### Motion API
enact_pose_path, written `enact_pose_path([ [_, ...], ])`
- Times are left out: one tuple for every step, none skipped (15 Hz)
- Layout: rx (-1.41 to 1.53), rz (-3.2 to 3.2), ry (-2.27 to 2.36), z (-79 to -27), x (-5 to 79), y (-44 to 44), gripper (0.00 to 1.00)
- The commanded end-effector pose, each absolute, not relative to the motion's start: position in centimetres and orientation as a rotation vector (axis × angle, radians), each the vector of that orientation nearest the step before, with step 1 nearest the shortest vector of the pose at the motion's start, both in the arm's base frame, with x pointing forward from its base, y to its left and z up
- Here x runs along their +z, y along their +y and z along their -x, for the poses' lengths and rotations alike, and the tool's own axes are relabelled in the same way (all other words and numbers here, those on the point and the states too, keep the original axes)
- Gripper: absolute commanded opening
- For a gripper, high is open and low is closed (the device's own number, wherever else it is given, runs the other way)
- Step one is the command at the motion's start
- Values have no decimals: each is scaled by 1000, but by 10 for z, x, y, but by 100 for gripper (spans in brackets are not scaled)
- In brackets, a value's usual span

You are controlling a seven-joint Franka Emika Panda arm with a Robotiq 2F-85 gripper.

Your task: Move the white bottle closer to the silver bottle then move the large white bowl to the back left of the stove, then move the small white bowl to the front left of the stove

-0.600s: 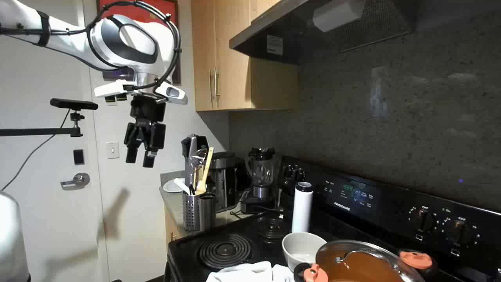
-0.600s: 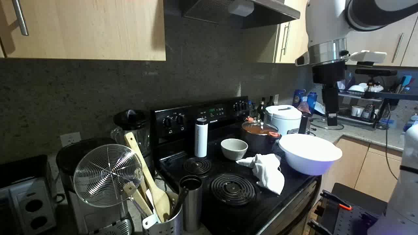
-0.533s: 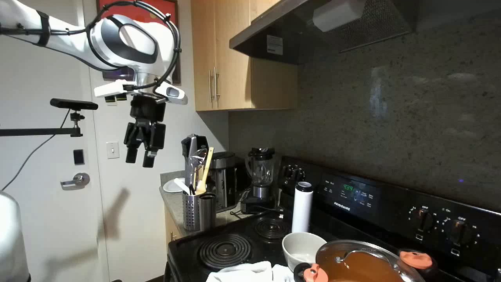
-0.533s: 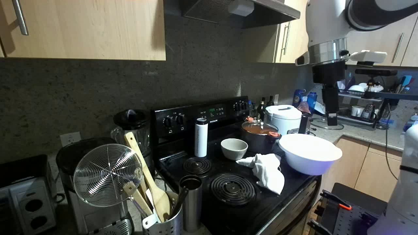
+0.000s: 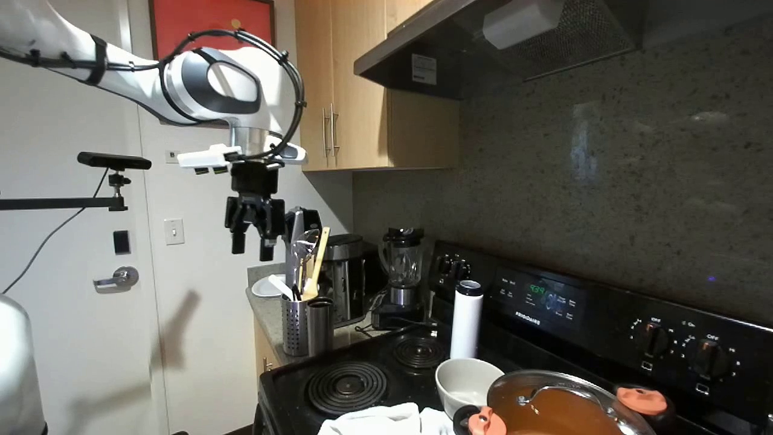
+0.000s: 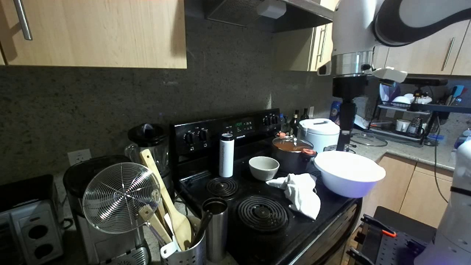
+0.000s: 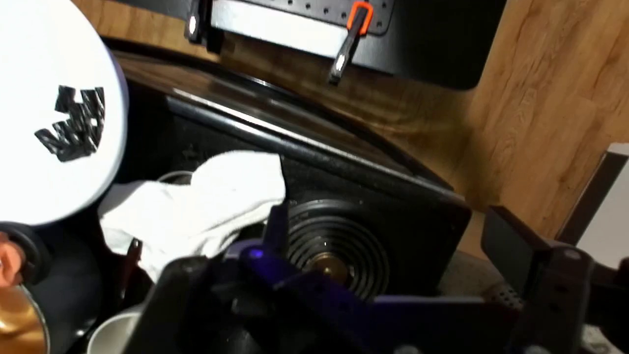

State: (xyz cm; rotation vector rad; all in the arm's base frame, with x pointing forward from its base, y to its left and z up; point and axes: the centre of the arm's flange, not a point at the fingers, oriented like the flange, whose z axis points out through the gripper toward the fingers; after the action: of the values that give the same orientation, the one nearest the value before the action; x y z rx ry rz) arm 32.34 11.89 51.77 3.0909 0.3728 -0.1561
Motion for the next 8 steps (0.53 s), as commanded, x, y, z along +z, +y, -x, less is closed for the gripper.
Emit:
enact_pose_path([
  [23, -3128, 385, -394, 501, 132, 100],
  [101, -3127, 361, -418, 495, 134, 100],
  [177, -3134, 337, -438, 491, 135, 100],
  [265, -3133, 292, -462, 485, 133, 100],
  [336, -3129, 258, -483, 479, 132, 100],
  [402, -3110, 213, -506, 473, 127, 100],
  [441, -3099, 162, -528, 469, 123, 100],
  [480, -3081, 100, -550, 463, 118, 100],
])
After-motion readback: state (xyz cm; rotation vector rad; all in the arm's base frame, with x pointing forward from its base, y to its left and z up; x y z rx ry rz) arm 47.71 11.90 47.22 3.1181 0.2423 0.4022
